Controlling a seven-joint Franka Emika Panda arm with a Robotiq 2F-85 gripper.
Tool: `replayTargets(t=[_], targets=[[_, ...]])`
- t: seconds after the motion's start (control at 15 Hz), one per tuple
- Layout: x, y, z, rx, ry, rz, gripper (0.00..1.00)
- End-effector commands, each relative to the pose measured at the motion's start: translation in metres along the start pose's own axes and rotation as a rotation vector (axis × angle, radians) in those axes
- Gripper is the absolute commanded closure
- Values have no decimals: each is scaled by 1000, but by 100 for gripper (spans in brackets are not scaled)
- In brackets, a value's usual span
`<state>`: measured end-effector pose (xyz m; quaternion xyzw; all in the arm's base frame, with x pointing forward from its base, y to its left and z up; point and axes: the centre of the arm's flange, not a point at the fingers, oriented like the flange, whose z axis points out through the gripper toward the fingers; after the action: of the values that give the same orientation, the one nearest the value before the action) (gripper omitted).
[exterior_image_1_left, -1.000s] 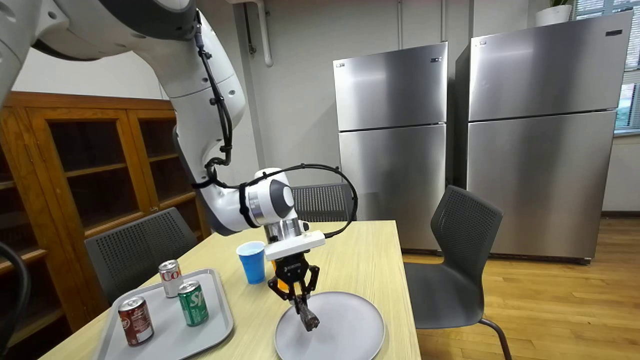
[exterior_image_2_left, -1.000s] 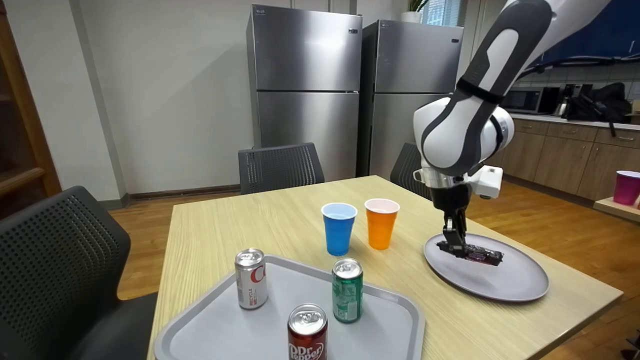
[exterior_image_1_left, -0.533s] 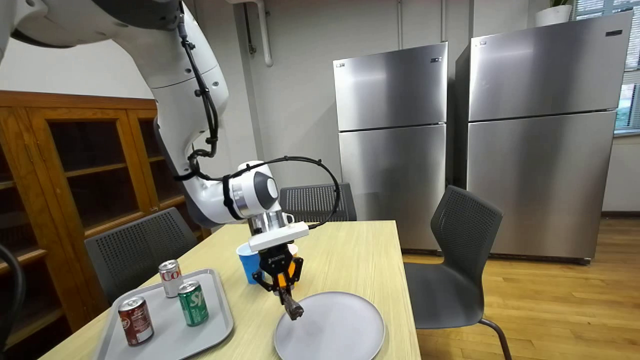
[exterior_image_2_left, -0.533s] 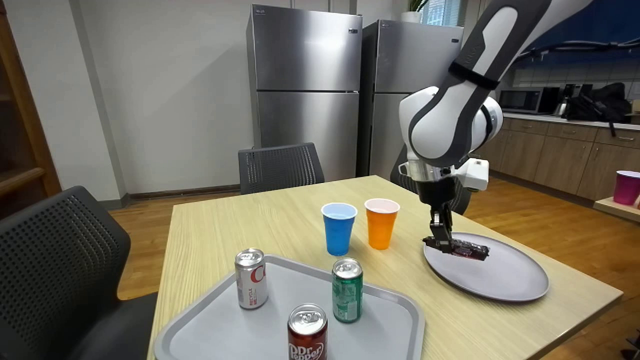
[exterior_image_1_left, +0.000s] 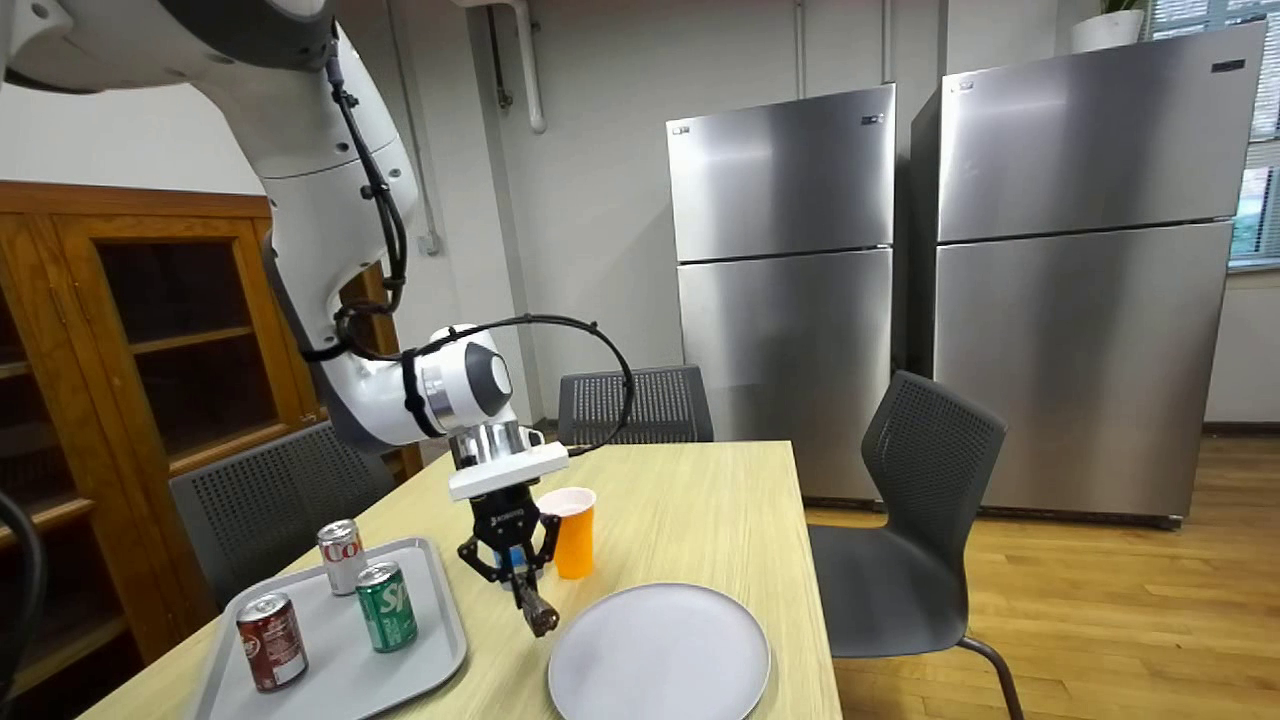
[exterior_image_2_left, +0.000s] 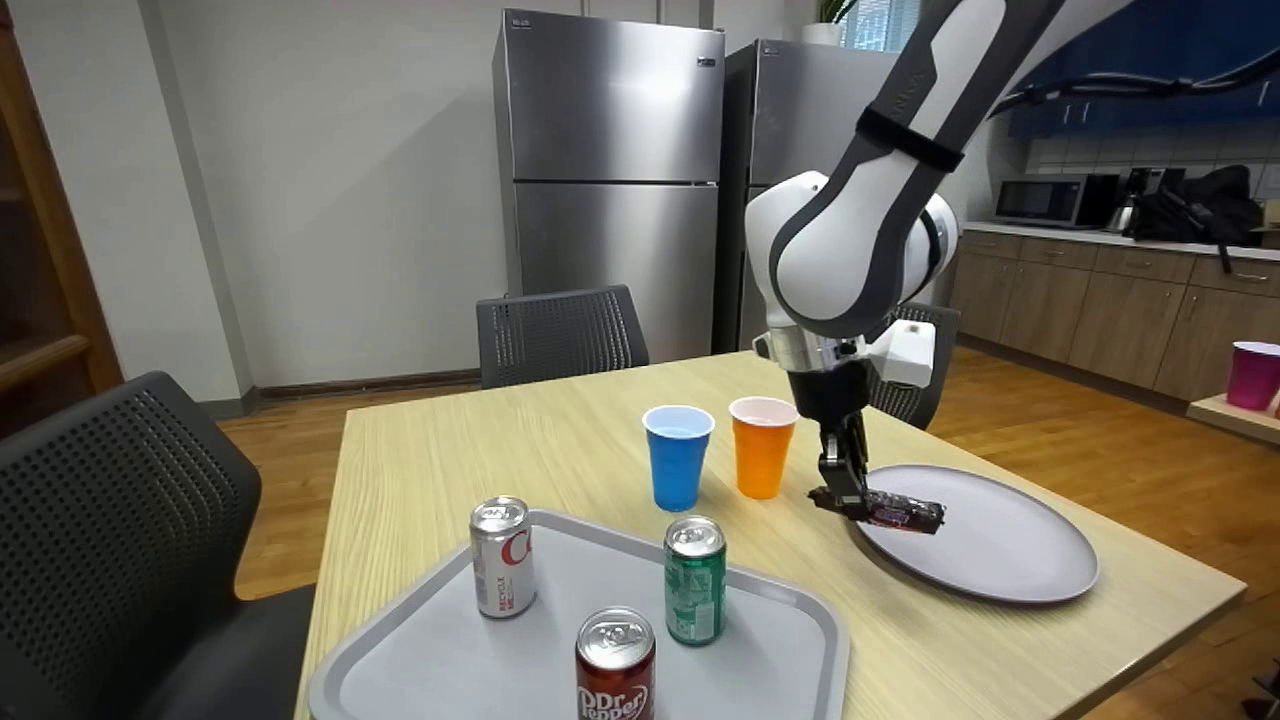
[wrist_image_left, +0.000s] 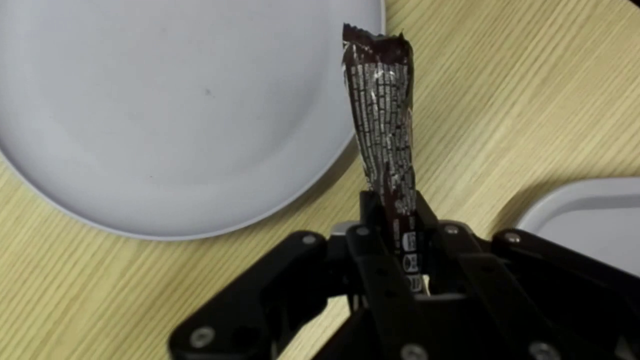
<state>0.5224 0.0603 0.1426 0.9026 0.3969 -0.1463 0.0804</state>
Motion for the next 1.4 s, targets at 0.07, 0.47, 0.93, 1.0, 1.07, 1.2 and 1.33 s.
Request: replayTargets(t=[0.07, 0.47, 0.93, 1.0, 1.07, 1.2, 1.33], targets=[[17, -21, -14, 11, -39, 58, 95], [34, -23, -11, 18, -77, 149, 95], [49, -15, 3, 40, -88, 203, 95], [51, -15, 6, 44, -90, 209, 95], [52, -14, 8, 50, -91, 212, 95], [55, -14, 13, 52, -98, 214, 95], [57, -14, 18, 56, -103, 213, 95]])
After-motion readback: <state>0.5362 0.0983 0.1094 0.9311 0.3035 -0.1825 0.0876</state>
